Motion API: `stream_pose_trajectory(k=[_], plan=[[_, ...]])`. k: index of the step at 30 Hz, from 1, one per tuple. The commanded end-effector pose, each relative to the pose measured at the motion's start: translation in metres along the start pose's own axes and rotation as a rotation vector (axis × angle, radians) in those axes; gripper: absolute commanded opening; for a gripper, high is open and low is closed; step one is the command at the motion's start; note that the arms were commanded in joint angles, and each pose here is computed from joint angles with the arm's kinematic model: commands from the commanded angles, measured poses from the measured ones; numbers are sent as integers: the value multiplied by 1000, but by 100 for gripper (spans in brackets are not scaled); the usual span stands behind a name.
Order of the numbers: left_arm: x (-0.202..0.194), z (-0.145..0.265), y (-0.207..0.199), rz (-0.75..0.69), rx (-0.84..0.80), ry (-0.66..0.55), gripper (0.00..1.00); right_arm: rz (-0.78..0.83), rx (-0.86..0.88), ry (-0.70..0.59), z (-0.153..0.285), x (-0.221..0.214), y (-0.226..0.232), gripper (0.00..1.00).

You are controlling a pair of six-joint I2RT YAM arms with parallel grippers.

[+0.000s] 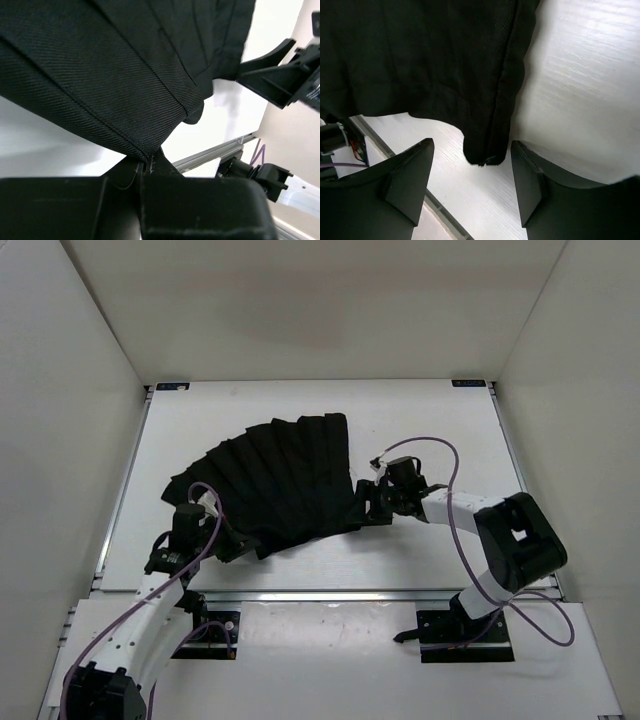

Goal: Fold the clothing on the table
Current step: Flatten the skirt out

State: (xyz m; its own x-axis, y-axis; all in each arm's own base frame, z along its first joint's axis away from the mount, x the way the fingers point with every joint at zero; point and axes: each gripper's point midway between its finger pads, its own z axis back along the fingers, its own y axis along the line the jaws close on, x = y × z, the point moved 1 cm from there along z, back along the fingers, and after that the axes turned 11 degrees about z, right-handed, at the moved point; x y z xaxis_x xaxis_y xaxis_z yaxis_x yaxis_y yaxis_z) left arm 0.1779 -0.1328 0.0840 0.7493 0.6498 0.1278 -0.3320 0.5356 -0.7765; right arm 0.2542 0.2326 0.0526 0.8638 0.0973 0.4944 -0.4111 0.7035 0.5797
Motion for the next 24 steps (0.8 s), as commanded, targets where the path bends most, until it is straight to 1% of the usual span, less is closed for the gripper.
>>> stream_pose_trajectory(k=[1, 2, 3, 4, 5, 8, 9, 10, 11, 12, 13, 14, 15, 16, 17, 18, 19, 20, 21, 22, 24], plan=[[-8, 2, 3, -10, -23, 19, 0, 41, -19, 58, -8, -1, 0, 60], [-11, 1, 8, -5, -13, 29, 0, 39, -35, 79, -10, -6, -4, 54], [-12, 2, 12, 0, 1, 27, 0, 53, -25, 83, -10, -4, -1, 29], [-13, 2, 14, -10, 1, 23, 0, 49, -22, 79, -9, -2, 0, 12], [-14, 3, 15, -7, 4, 25, 0, 45, -19, 79, -8, -1, 0, 0], [-7, 5, 12, -26, 8, -3, 0, 79, -5, 24, 11, 22, 10, 1], [-1, 8, -2, -49, -25, -18, 0, 105, 3, -21, 30, 39, 18, 0], [9, 13, -19, -69, -51, -42, 0, 139, 15, -39, 39, 49, 25, 0], [15, 13, -29, -89, -60, -43, 0, 175, 48, -113, 62, 75, 38, 0], [29, 21, -56, -132, -89, -58, 0, 193, 49, -155, 80, 98, 42, 0], [37, 25, -72, -163, -105, -67, 0, 236, 101, -193, 100, 110, 60, 0], [51, 36, -105, -225, -131, -77, 0, 279, 99, -257, 128, 132, 73, 0], [67, 48, -138, -284, -155, -99, 0, 317, 79, -310, 155, 153, 83, 0], [83, 62, -174, -326, -195, -138, 0, 340, 47, -341, 176, 160, 86, 0], [96, 76, -197, -362, -217, -162, 0, 403, 6, -429, 213, 185, 105, 0], [103, 92, -226, -391, -270, -183, 0, 424, -24, -481, 242, 198, 115, 0], [107, 109, -251, -423, -327, -208, 0, 440, -25, -491, 256, 198, 121, 0], [108, 111, -259, -431, -335, -195, 0, 466, -37, -543, 278, 207, 133, 0], [109, 118, -273, -438, -359, -191, 0, 498, -37, -573, 291, 211, 145, 0], [107, 126, -286, -453, -389, -189, 0, 526, -38, -599, 301, 212, 157, 0], [110, 131, -297, -456, -418, -198, 0, 549, -26, -614, 304, 214, 169, 0]])
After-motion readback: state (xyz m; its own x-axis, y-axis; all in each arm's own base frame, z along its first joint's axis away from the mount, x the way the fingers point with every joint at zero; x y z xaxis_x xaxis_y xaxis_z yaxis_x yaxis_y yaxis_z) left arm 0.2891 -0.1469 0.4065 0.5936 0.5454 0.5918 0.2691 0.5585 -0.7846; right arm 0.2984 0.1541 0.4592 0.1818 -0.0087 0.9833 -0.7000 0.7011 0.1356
